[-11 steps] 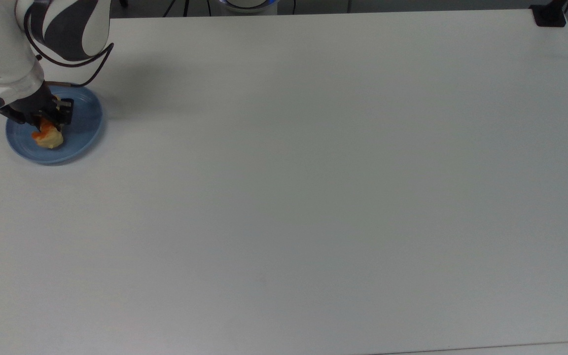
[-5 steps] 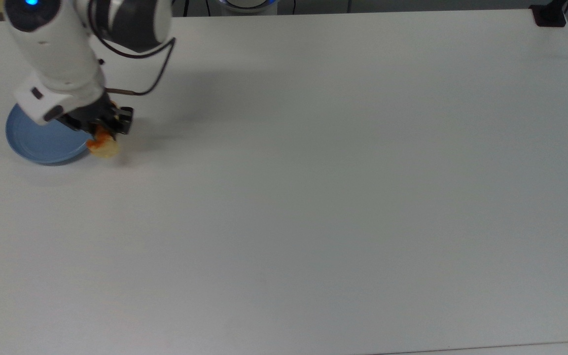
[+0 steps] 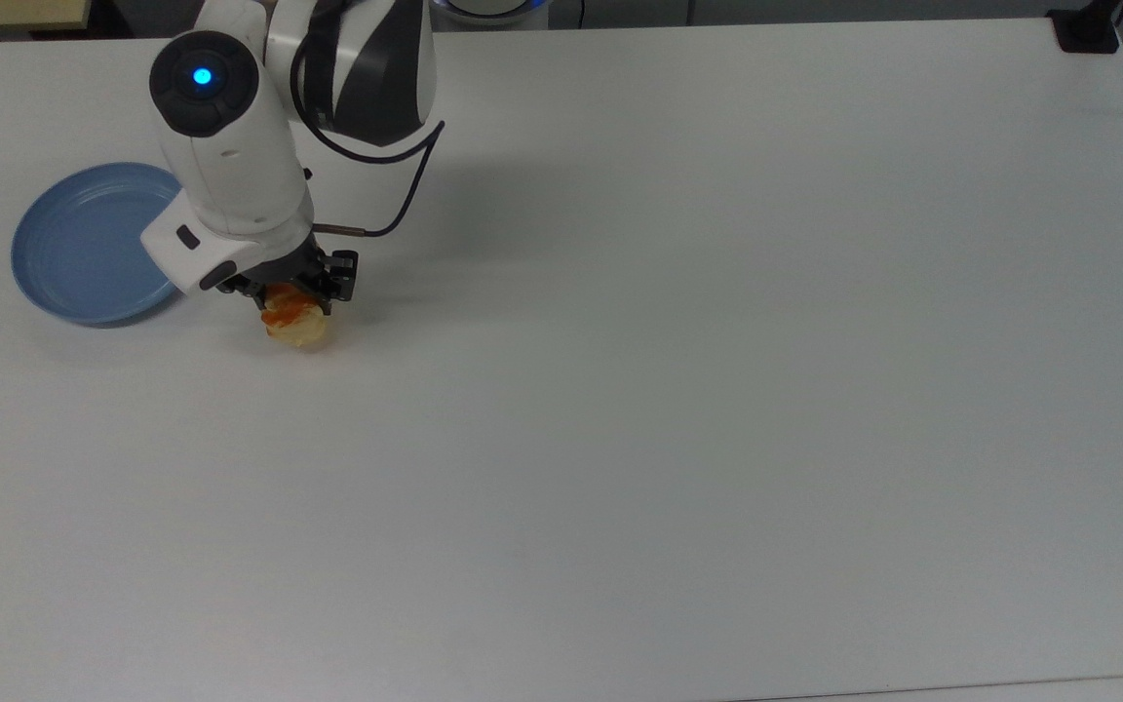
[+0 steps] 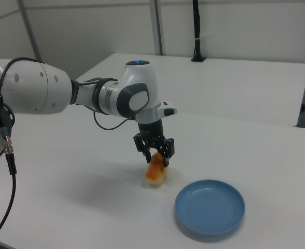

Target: Put the bread on the table

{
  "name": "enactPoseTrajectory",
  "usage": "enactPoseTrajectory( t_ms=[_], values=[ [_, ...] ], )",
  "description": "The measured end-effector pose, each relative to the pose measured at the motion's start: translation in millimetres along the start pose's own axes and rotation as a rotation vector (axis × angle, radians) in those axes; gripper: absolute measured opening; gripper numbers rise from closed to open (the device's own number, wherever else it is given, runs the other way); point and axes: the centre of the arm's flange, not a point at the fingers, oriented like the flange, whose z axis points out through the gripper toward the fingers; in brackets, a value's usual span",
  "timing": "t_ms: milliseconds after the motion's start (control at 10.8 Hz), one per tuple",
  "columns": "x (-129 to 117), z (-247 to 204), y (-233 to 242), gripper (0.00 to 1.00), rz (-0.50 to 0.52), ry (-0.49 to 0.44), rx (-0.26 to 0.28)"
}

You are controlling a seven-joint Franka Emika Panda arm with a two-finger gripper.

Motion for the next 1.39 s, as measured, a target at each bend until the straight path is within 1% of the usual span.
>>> enactPoseTrajectory(
  t_ms=[92, 185, 277, 370, 555, 647, 832, 1017, 1201, 1386],
  values=[
    [1.6, -1.9, -2.1, 0.81, -0.003, 0.007, -0.001],
    [4.4, -11.0, -5.2, 0.94, -0.008, 0.024, -0.004],
    [7.3, -28.3, -12.3, 1.00, -0.017, 0.051, -0.009],
    [6.5, -50.7, -21.8, 1.00, -0.021, 0.055, -0.010],
    [-6.6, -116.9, -38.7, 1.00, -0.021, 0.043, -0.011],
    [-17.3, -150.7, -46.8, 1.00, -0.021, 0.050, -0.008],
    [-44.2, -201.8, -59.2, 1.00, 0.011, 0.054, 0.030],
    [-63.8, -230.5, -63.8, 1.00, 0.041, 0.053, 0.047],
    [-73.7, -252.0, -75.7, 1.00, 0.054, 0.083, 0.049],
    [-83.5, -259.5, -80.9, 1.00, 0.052, 0.060, 0.050]
  ],
)
